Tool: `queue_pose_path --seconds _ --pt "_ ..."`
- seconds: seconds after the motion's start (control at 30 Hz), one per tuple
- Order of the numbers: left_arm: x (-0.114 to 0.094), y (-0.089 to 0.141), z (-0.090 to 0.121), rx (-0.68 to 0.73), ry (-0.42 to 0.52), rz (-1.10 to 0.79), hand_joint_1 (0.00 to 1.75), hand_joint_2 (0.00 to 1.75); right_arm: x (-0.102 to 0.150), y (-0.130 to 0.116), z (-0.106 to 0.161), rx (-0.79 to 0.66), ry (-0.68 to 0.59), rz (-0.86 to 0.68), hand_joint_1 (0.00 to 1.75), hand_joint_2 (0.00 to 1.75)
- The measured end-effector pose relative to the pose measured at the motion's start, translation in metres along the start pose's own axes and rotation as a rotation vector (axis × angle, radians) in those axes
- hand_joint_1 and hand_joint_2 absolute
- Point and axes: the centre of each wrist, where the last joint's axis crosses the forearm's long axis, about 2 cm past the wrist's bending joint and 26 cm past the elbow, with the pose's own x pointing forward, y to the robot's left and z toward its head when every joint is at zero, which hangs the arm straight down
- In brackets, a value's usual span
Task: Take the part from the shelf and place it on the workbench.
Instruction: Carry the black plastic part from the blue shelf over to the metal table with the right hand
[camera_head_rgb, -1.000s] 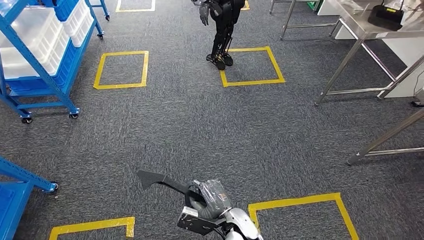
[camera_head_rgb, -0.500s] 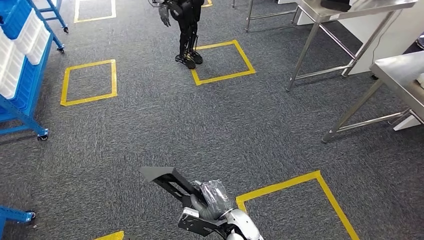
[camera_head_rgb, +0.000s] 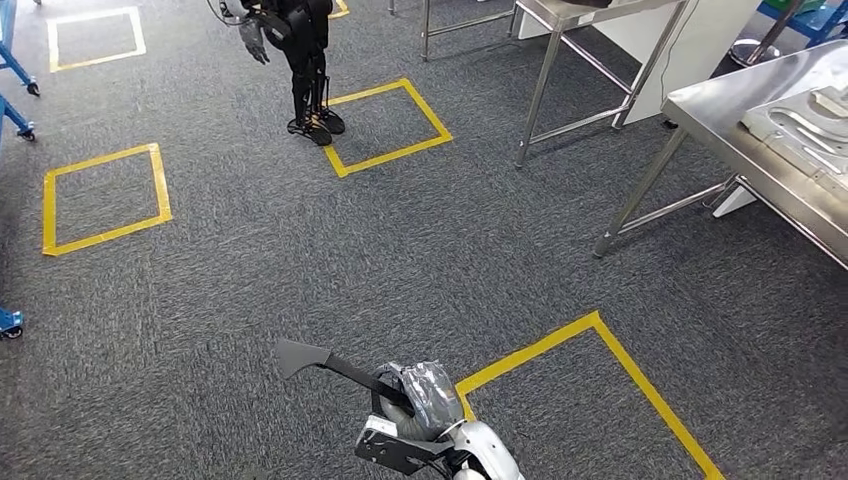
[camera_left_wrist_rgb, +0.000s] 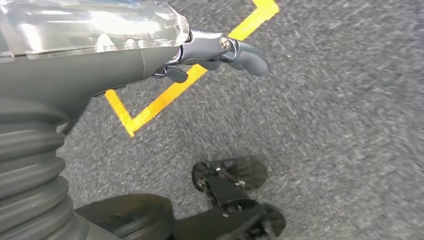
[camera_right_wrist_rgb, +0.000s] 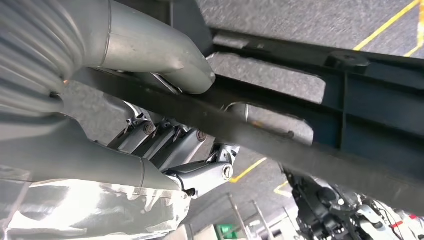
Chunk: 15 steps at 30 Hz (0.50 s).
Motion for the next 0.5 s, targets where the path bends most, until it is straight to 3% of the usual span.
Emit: queue_pose_path --seconds 0.5 --pt "0.0019 0.0010 -0.0009 0.010 0.001 0.005 0.00 1.75 -0.0012 -0.0038 -0.0038 0.005 -0.012 0.006 1.75 1.75"
